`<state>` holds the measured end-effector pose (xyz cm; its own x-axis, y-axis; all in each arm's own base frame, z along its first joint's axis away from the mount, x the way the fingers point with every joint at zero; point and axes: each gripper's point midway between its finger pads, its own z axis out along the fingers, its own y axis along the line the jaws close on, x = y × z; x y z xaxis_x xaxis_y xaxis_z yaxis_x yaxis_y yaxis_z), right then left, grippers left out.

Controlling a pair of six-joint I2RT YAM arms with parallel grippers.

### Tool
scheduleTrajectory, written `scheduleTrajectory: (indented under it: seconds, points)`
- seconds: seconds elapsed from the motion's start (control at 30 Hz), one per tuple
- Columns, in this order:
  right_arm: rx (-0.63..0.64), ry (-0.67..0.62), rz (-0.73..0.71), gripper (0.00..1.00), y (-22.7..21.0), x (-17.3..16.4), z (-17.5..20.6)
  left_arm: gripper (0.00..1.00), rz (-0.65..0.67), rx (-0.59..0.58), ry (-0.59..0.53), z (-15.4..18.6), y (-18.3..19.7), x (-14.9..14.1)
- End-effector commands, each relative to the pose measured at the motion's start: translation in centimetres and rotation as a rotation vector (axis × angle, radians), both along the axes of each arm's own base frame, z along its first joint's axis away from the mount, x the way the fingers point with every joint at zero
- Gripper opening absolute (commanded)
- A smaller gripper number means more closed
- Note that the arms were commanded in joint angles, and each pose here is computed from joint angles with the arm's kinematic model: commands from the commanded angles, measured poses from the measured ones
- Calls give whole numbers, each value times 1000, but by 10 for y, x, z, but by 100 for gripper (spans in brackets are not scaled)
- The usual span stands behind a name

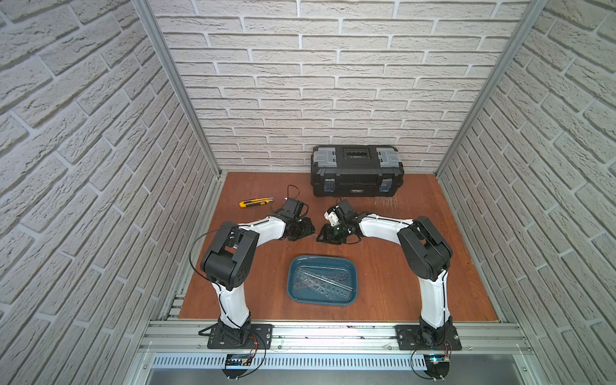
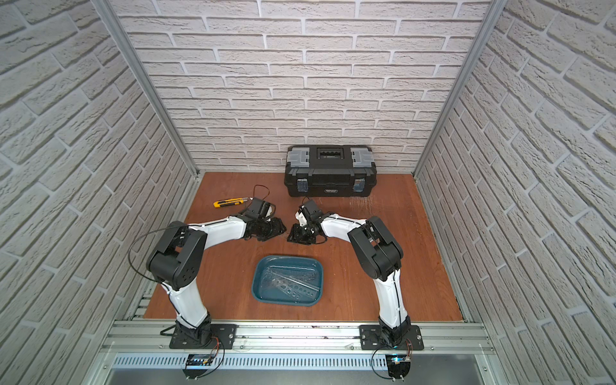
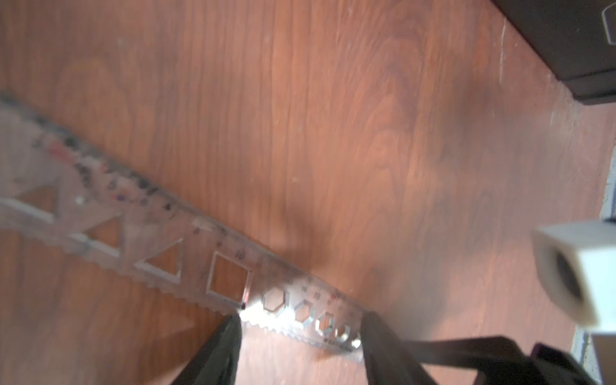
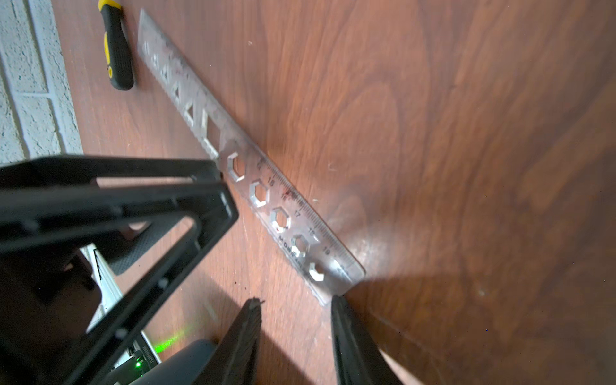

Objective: Put the scattered rulers into the storage box
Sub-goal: Adjust the ruler at the center of the board, then move the ruler to the center of the board.

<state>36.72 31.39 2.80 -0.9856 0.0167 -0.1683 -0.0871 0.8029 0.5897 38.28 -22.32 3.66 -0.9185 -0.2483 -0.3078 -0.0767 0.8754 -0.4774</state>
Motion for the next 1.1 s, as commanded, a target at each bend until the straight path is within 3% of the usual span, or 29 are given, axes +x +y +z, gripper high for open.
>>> scheduleTrajectory:
  seconds: [0.0,0.2,0.43,0.67,0.83,1.07]
  points:
    - [-41,-36,-6,40,-12,2,13,62,-23,36,47,-20,-1,-2]
    - [-162,-108,27,42,-32,11,25,61,-48,8,32,-15,-11,7]
    - [-310,-267,138,52,-42,29,66,62,29,67,-98,50,28,8]
    - [-461,-377,380,61,-5,55,70,64,115,99,-166,99,90,-8]
    - [-538,-419,513,63,26,67,58,66,192,90,-167,106,131,-28]
    - [-575,-492,596,67,55,75,37,67,221,80,-156,105,151,-44]
